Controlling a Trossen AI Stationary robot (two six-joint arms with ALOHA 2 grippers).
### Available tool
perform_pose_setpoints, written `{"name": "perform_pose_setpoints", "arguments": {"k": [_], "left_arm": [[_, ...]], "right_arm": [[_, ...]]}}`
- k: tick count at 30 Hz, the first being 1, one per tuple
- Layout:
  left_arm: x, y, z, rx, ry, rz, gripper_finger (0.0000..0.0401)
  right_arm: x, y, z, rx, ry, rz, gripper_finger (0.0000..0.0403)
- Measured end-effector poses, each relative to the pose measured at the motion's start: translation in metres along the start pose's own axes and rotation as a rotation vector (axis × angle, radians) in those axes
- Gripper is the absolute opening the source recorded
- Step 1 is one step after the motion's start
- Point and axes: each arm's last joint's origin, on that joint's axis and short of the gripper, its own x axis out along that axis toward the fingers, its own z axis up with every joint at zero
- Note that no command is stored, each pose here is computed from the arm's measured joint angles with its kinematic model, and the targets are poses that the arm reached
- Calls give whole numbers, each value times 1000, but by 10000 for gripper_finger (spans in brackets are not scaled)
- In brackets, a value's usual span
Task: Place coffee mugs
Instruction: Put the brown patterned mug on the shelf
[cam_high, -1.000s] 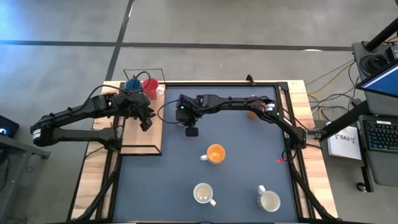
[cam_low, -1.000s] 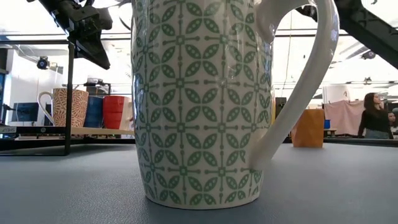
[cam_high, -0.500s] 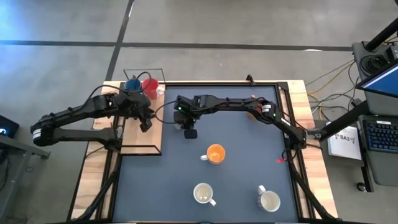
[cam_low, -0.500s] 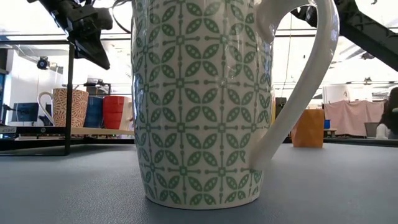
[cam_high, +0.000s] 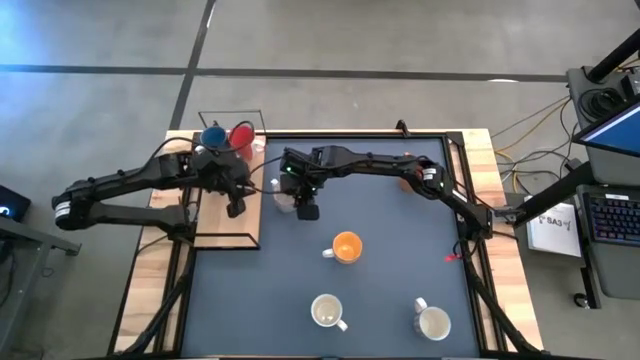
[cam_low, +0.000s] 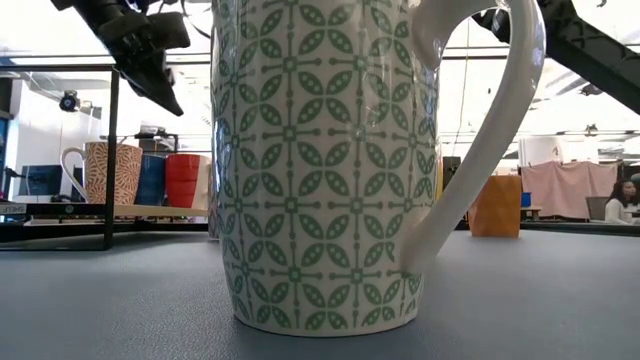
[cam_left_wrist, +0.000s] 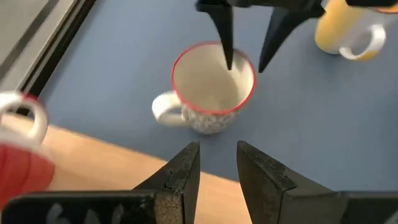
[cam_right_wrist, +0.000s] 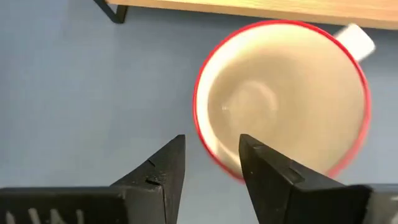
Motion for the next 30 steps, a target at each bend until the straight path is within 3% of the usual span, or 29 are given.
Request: {"name": "perform_pose_setpoints", "arguments": {"k": [8,16,24,30], "left_arm": [[15,-16,8,141,2,-59,88],[34,-33,9,209,79,-113,92],[51,-37,12,255,112,-119,140],[67,-39,22,299,63,-117,175]], "right_arm": [[-21,7,-3,65,112,31,136],[-44,13,5,65,56,16,132],[-87,25,5,86,28,2,128],[-115,32,-4,140,74,-76,128]]}}
